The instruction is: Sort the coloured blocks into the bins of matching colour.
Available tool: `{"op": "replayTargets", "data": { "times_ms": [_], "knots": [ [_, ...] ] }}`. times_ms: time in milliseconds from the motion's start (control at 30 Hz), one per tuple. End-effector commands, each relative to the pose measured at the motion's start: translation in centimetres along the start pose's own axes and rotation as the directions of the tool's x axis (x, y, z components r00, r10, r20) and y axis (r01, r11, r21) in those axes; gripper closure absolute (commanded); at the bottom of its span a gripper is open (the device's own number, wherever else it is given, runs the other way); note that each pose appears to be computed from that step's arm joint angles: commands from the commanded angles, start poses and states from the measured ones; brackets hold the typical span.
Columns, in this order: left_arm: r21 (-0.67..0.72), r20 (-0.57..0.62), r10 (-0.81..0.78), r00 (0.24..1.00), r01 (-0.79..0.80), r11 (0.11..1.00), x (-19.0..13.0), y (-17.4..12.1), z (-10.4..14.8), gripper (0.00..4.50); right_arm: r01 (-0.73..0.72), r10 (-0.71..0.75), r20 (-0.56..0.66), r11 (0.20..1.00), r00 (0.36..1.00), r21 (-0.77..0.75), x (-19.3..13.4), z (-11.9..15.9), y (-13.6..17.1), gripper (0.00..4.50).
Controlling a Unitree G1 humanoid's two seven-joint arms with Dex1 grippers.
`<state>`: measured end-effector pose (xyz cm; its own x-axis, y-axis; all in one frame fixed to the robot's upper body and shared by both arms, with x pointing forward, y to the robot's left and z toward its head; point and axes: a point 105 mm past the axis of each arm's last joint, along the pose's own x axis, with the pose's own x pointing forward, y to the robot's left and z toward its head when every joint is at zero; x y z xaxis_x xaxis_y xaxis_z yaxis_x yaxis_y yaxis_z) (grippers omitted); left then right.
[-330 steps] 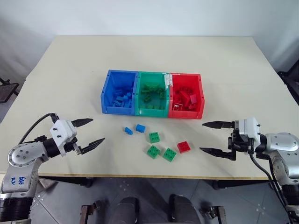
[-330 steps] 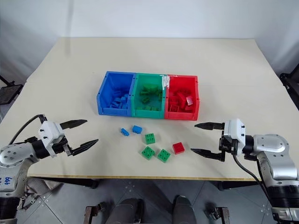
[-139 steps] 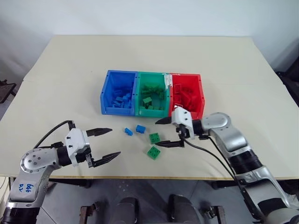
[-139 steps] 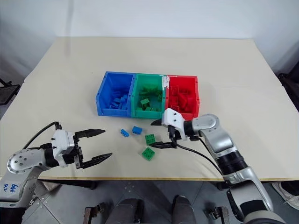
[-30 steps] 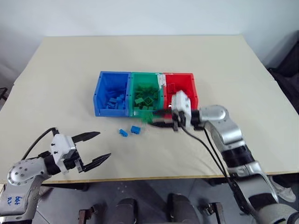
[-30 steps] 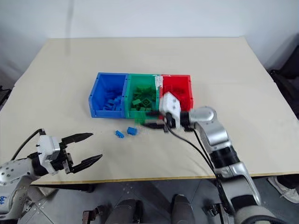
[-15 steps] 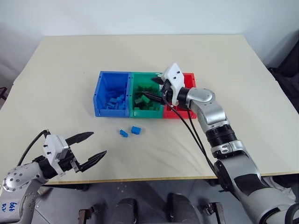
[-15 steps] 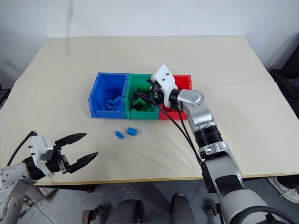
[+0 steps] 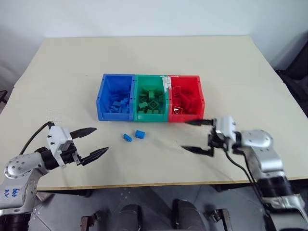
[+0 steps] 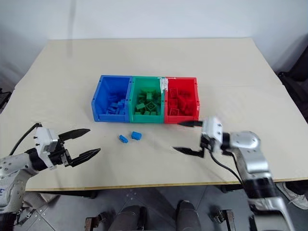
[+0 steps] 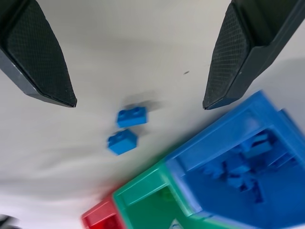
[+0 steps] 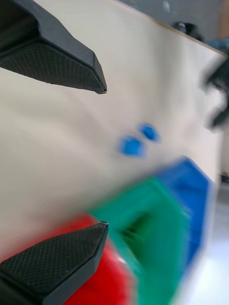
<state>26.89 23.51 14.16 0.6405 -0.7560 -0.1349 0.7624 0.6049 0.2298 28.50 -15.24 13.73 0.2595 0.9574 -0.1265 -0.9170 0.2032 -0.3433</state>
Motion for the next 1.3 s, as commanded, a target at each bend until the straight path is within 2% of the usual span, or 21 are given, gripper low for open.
{"op": "replayTargets", "data": {
  "times_ms": [33,200,333,400,533,667,833,1200,1300],
  "knots": [
    [0.075,-0.017,-0.047,0.999,0.048,0.996,0.9,0.4,1.1,0.0,0.039,-0.039,0.007,0.999,0.999,0.002,-2.3,1.4,0.2,0.01],
    [0.193,-0.037,-0.233,0.972,0.235,0.952,4.4,-1.3,3.8,0.0,0.147,-0.147,-0.013,0.989,0.989,-0.012,-4.0,1.5,1.0,0.01],
    [0.295,-0.06,-0.379,0.923,0.379,0.877,9.6,-2.6,5.3,0.0,0.204,-0.204,-0.028,0.979,0.979,0.004,-4.9,1.4,1.3,0.01],
    [0.305,-0.086,-0.402,0.912,0.408,0.86,11.0,-2.7,5.3,0.0,0.216,-0.216,-0.035,0.976,0.976,0.004,-4.9,1.4,1.4,0.01],
    [0.313,-0.223,-0.441,0.869,0.492,0.812,14.0,-2.9,4.1,0.0,0.214,-0.214,-0.031,0.977,0.976,0.006,-4.3,1.6,2.0,0.01],
    [0.284,-0.32,-0.456,0.831,0.543,0.79,14.7,-2.6,2.9,0.0,0.224,-0.224,-0.019,0.975,0.974,0.001,-3.8,2.2,2.3,0.01],
    [0.27,-0.375,-0.439,0.816,0.55,0.791,15.1,-2.0,1.9,0.0,0.241,-0.241,-0.011,0.971,0.971,0.006,-3.5,2.6,2.8,0.01],
    [0.213,-0.392,-0.469,0.792,0.574,0.791,16.7,-2.5,0.8,0.0,0.251,-0.251,-0.015,0.968,0.968,0.007,-3.0,2.5,2.9,0.01],
    [0.184,-0.462,-0.443,0.769,0.571,0.8,16.5,-2.0,-0.2,0.86,0.247,-0.247,-0.013,0.969,0.969,0.002,-2.9,2.7,2.8,0.0]
  ]
}}
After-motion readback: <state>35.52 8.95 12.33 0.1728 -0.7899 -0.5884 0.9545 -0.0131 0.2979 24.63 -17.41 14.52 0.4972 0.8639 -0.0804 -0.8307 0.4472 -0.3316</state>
